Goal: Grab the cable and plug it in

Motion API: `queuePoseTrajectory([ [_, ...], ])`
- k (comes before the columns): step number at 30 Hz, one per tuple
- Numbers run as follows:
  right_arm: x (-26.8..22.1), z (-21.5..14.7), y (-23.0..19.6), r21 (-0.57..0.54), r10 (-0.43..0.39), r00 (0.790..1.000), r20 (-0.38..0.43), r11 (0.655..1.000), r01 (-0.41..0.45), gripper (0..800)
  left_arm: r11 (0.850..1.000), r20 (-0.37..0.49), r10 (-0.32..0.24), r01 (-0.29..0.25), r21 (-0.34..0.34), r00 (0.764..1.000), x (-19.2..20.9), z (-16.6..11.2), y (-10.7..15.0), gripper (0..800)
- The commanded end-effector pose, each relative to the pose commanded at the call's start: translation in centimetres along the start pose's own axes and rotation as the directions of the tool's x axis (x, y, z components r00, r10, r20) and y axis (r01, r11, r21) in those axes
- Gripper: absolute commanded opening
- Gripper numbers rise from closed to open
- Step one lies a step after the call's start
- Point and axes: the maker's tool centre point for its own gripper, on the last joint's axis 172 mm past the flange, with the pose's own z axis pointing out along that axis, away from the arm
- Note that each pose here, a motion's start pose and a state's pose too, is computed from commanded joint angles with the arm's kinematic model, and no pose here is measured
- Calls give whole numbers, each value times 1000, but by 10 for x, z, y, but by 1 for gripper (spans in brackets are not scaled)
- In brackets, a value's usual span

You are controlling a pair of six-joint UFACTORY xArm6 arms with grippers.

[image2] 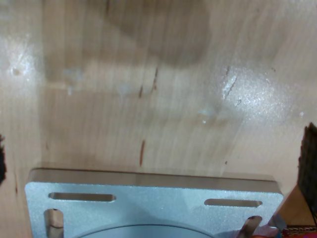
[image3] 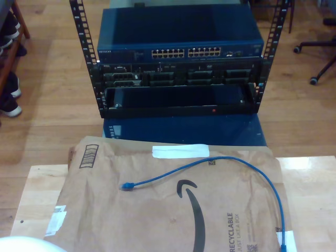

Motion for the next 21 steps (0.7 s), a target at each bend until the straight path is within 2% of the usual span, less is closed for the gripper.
queuePoseTrajectory([
  [21, 2, -1, 0, -4, -5, 1000, -7, 1000, 5, 798, 1000, 6, 7, -7, 7, 1000, -1, 1, -1, 800],
])
